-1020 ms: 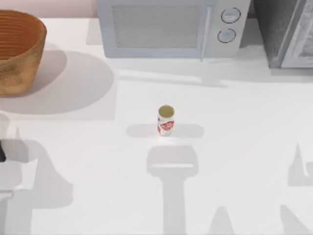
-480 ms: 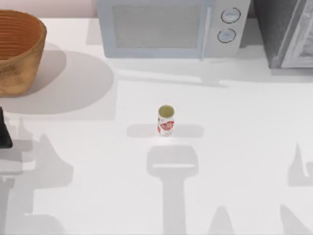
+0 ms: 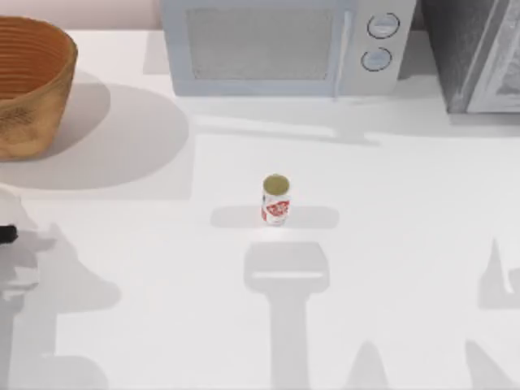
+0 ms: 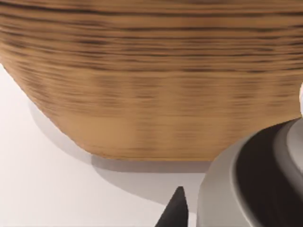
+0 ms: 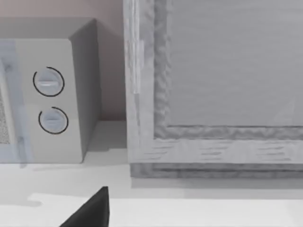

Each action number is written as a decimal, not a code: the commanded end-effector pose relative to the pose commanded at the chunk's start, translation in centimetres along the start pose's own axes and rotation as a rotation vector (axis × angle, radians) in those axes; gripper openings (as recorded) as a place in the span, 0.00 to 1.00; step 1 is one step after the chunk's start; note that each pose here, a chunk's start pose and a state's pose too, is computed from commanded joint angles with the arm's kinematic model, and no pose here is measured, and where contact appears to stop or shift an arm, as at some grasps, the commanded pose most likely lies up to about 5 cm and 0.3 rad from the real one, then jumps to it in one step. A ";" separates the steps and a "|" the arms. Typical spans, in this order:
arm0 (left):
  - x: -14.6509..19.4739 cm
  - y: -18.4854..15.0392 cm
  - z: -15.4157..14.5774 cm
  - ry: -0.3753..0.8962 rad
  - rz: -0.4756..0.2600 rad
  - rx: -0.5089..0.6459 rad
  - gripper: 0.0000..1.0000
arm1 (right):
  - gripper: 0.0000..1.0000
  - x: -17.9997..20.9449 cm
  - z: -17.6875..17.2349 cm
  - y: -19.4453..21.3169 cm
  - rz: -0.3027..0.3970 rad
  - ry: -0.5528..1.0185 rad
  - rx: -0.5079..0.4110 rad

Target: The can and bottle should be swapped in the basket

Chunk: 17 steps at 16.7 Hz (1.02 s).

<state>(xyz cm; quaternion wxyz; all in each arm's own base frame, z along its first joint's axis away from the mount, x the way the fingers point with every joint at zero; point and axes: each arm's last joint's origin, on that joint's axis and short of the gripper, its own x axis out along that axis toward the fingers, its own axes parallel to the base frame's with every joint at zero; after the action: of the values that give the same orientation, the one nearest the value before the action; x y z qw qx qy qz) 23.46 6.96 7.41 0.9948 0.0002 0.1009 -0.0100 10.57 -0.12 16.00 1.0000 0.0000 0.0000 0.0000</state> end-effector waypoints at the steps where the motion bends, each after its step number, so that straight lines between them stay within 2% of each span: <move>1: 0.0 0.0 0.0 0.000 0.000 0.000 0.25 | 1.00 0.0 0.0 0.0 0.000 0.000 0.000; 4: 0.0 0.0 0.0 0.000 0.000 0.000 0.02 | 1.00 0.0 0.0 0.0 0.000 0.000 0.000; 5: 0.0 0.0 0.0 0.000 0.000 0.000 0.00 | 1.00 0.0 0.0 0.0 0.000 0.000 0.000; 14: 0.0 0.0 0.0 0.000 0.001 0.001 0.00 | 1.00 0.0 0.0 0.0 0.000 0.000 0.000; 17: 0.0 1.7 1.3 -0.031 0.058 0.034 0.00 | 1.00 0.0 0.0 0.0 0.000 0.000 0.000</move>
<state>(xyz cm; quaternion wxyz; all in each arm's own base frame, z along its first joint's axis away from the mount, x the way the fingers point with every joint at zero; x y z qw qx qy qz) 23.81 8.66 8.71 0.9960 0.0199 0.0851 0.0169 10.57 -0.12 16.00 1.0000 0.0000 0.0000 0.0000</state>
